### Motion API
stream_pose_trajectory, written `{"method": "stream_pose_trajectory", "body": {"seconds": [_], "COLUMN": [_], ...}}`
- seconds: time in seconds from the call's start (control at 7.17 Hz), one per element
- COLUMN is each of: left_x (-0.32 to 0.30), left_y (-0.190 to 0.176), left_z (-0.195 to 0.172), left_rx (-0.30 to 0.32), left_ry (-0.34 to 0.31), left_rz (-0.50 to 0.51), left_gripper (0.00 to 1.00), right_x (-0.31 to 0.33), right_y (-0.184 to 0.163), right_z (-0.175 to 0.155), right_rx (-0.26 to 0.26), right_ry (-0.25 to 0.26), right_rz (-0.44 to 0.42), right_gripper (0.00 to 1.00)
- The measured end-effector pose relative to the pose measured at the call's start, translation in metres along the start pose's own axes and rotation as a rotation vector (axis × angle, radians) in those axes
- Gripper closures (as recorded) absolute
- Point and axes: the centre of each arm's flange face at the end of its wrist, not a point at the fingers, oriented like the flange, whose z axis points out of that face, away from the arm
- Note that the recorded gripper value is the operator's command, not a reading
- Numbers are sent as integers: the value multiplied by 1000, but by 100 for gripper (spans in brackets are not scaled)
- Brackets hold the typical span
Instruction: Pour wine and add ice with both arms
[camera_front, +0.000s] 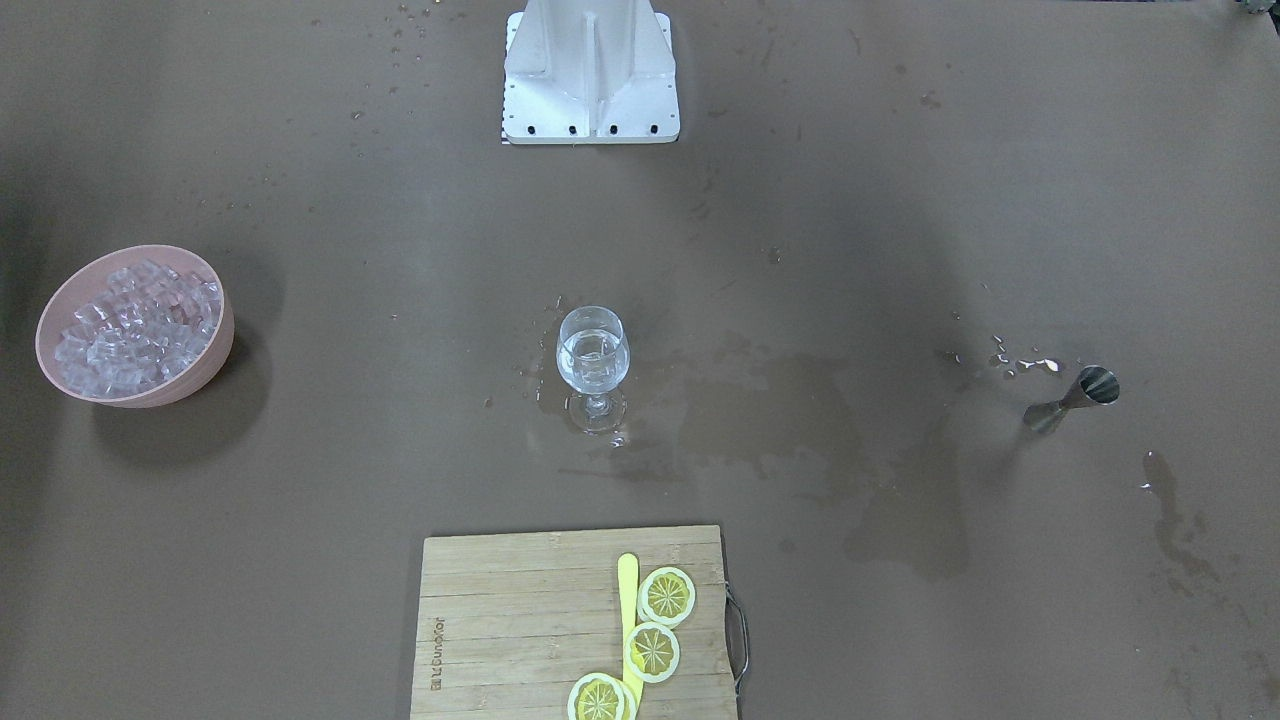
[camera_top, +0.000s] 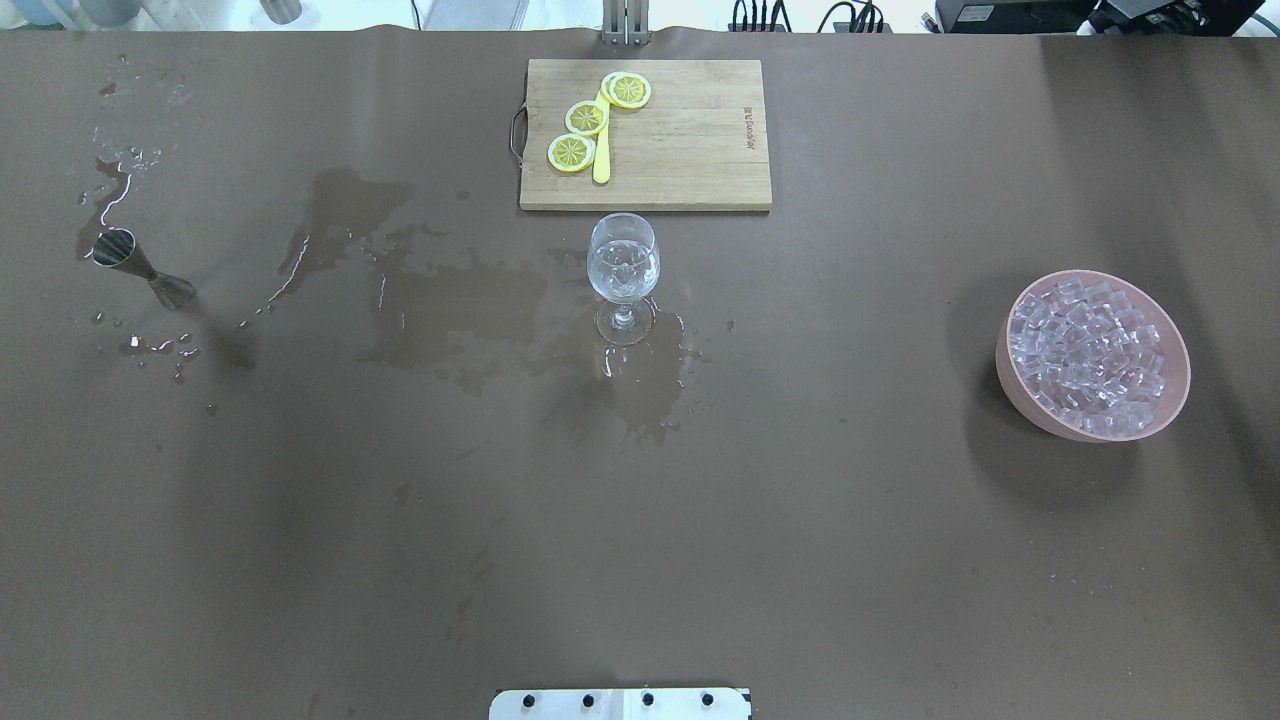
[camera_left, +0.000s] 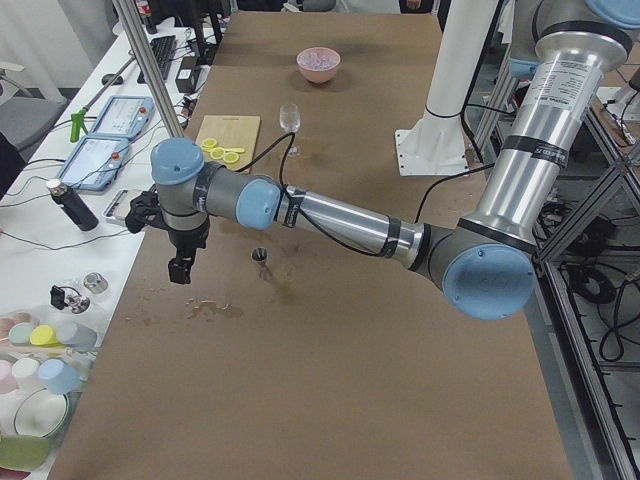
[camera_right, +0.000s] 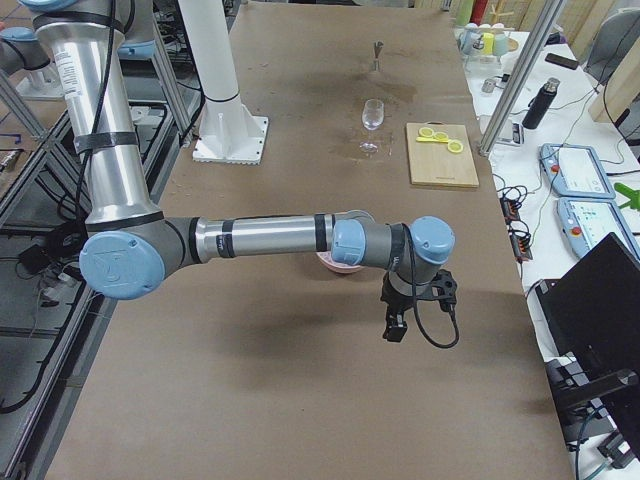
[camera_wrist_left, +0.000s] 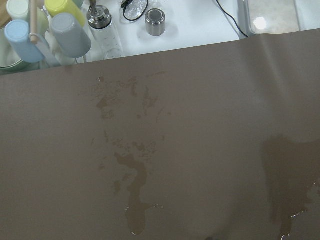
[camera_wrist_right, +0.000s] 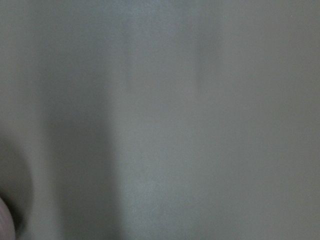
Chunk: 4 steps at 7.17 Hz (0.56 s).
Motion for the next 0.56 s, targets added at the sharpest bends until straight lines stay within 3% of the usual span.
{"method": "stream_pose_trajectory", "body": {"seconds": [0.56], "left_x": [-18], "left_y": [8], "left_z": [16], "left_rx": [-36], "left_ry": [-5], "left_rz": [-26], "left_gripper": [3], "right_x": [21], "right_y": [4], "right_z": [13], "right_rx": [-14], "right_ry": [-18], "right_rz": [30], "right_gripper": [0]}}
